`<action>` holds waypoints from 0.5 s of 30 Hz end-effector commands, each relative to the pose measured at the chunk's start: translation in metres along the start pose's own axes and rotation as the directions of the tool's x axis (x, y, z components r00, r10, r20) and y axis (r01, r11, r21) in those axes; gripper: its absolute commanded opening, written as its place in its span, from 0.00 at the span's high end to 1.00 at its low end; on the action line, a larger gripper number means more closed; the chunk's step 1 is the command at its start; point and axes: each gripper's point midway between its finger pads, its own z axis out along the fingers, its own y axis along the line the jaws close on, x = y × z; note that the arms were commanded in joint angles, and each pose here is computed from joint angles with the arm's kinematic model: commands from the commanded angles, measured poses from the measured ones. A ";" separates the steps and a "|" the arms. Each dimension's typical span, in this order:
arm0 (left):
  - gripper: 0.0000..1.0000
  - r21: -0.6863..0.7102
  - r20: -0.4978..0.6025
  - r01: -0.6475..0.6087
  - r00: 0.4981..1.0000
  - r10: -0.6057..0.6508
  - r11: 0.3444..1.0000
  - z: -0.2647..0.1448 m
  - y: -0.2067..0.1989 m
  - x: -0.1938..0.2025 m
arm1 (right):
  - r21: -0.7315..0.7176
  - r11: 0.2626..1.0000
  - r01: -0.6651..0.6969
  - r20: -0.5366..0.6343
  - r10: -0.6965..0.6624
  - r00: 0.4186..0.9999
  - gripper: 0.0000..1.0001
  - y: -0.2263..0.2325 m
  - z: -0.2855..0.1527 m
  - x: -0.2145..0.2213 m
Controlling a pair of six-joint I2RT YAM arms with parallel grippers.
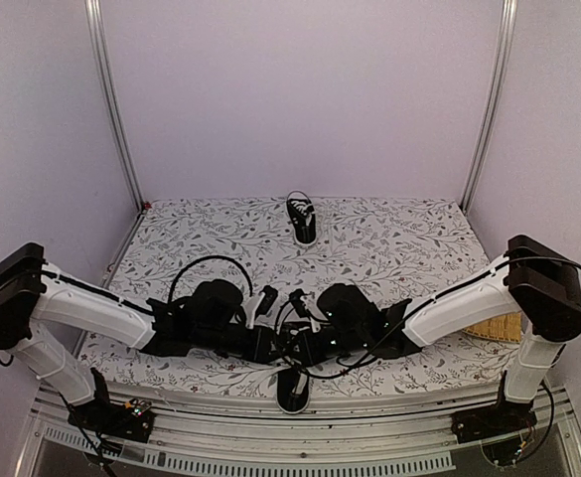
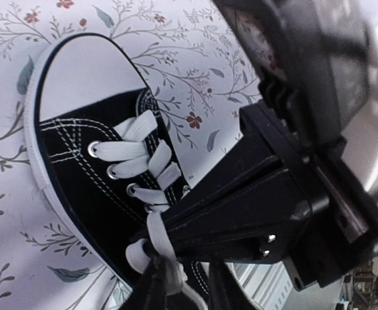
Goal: Tie the shoes
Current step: Cross the half-tied shoelace with the shoelace loop.
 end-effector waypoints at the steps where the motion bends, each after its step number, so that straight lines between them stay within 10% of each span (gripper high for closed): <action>1: 0.71 -0.050 0.106 -0.032 0.994 0.037 0.998 -0.022 -0.006 -0.023 | 0.002 1.000 -0.007 0.038 0.007 0.999 0.98 0.000 -0.003 -0.005; 7: 0.55 -0.125 0.157 -0.002 0.987 0.021 0.992 -0.042 0.014 -0.036 | 0.008 1.000 -0.011 0.029 0.010 1.000 0.98 -0.003 -0.003 -0.001; 15: 0.62 -0.182 0.054 0.065 0.997 -0.056 0.981 -0.023 0.045 -0.020 | 0.009 1.000 -0.019 0.030 0.019 0.999 0.98 -0.004 -0.003 -0.001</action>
